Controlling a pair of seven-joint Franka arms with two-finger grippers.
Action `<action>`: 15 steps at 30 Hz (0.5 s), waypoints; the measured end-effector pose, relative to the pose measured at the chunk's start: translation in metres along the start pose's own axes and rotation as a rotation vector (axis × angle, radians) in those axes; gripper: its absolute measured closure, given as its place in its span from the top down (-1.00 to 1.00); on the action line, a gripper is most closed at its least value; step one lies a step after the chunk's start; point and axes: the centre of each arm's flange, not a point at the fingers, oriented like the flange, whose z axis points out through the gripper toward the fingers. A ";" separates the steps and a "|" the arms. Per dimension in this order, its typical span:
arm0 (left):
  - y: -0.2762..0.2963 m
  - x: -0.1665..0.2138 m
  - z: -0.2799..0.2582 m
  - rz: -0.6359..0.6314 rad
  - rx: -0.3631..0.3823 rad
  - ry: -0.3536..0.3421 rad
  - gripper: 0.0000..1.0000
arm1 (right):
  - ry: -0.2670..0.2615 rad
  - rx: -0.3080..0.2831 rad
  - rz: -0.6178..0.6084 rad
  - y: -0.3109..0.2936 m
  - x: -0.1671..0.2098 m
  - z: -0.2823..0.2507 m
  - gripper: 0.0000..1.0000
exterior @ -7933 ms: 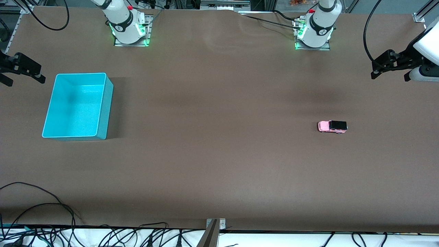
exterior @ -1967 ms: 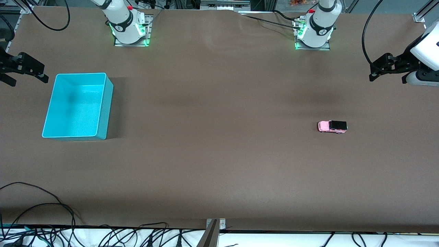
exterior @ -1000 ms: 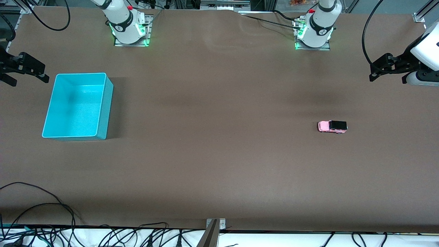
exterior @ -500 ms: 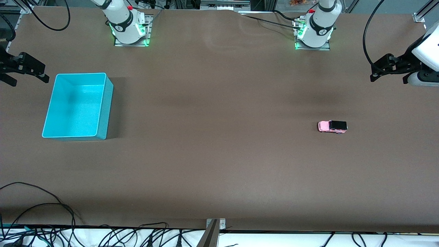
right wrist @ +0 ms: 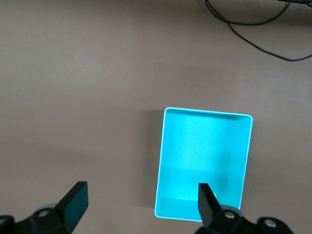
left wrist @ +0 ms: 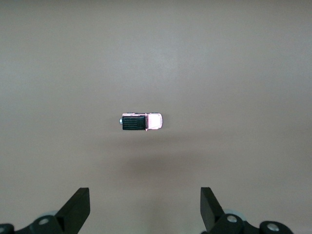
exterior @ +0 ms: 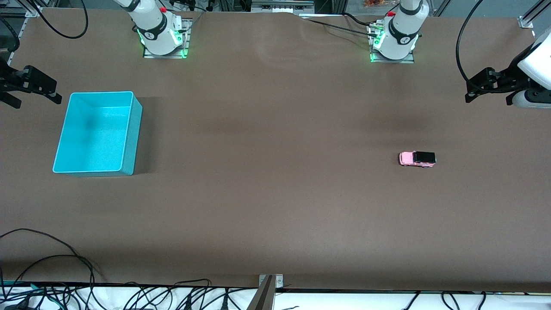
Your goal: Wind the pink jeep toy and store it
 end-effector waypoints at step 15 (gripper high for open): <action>0.000 0.000 0.000 0.000 0.000 0.000 1.00 | -0.011 0.002 0.000 0.000 -0.001 0.001 1.00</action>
